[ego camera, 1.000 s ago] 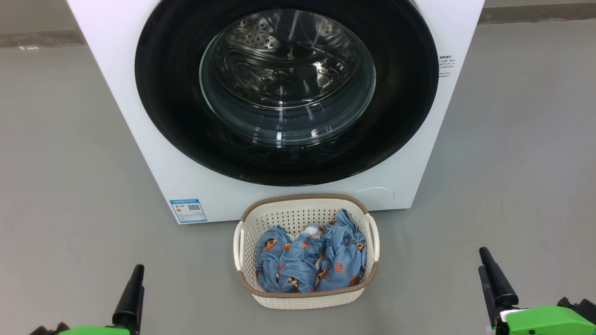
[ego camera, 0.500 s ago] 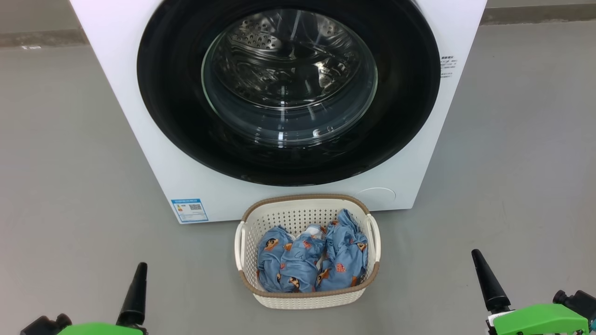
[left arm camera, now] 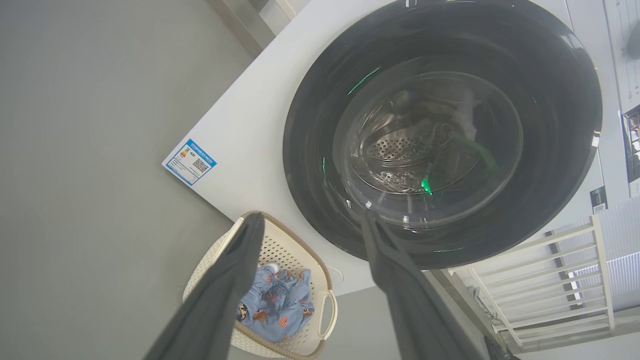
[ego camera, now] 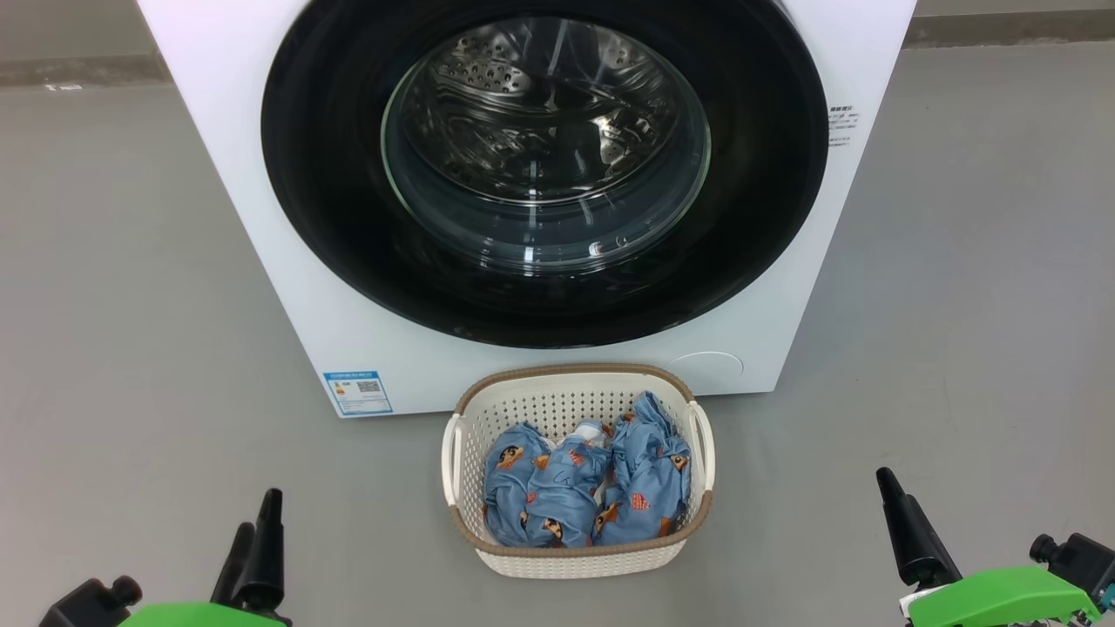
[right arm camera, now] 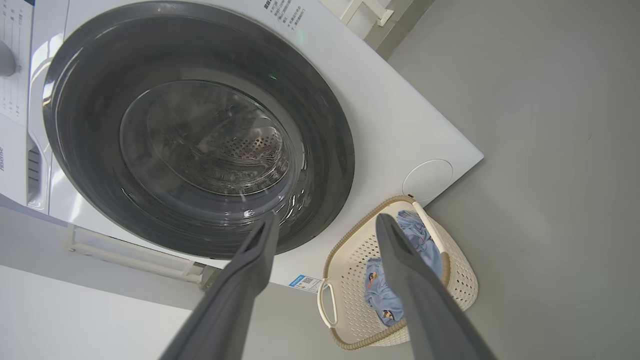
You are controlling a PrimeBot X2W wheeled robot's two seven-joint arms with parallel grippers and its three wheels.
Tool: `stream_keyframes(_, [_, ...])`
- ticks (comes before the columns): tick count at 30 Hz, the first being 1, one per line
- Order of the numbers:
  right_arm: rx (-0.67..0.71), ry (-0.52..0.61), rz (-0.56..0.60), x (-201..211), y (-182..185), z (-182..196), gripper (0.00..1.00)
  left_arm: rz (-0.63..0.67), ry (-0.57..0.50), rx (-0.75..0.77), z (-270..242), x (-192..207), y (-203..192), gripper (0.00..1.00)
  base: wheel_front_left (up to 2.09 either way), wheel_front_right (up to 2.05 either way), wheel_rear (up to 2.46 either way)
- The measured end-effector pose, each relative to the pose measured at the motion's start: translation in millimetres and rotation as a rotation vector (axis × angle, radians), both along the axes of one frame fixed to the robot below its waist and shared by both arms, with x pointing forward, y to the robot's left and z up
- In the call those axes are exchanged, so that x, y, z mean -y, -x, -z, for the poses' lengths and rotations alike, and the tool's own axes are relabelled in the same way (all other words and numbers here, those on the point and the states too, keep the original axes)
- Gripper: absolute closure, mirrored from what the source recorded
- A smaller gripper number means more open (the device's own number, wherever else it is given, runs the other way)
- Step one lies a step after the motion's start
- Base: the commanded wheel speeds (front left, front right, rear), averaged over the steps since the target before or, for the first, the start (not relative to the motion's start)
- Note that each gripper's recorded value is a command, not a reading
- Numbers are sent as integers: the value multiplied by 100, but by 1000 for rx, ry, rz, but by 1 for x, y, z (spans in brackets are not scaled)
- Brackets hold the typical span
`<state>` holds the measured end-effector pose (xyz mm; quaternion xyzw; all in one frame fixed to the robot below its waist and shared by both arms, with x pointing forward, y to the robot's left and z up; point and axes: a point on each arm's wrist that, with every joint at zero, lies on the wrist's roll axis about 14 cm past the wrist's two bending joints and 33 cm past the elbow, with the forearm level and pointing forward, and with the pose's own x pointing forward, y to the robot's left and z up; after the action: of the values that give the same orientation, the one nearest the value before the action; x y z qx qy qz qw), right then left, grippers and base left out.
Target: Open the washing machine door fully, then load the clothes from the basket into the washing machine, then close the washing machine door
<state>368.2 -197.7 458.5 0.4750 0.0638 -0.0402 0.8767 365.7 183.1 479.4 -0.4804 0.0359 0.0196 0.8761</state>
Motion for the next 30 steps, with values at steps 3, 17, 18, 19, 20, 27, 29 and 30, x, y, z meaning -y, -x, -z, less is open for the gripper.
stream_keyframes(3, [2,38,-7,0,0,0,0,2,-37,3,0,0,1,0,0,0,0])
stream_keyframes(17, [15,202,-42,-2,-2,-1,0,21,-224,38,-7,2,0,0,0,0,0])
stream_keyframes(18, [16,220,-47,-2,-2,-1,0,23,-234,39,-7,2,0,0,0,0,0])
stream_keyframes(19, [17,234,-51,-2,-2,-1,0,24,-243,41,-8,3,0,0,0,0,0])
stream_keyframes(20, [18,244,-53,-2,-2,-1,0,22,-256,47,-9,2,0,0,0,0,0])
stream_keyframes(27, [32,322,-69,-3,-3,-3,0,26,-340,67,-13,3,1,0,0,0,0])
stream_keyframes(29, [36,341,-73,-3,-3,-4,0,27,-362,73,-14,2,1,0,0,0,0])
stream_keyframes(30, [40,360,-75,-3,-3,-4,0,28,-372,75,-15,2,1,0,0,0,0])
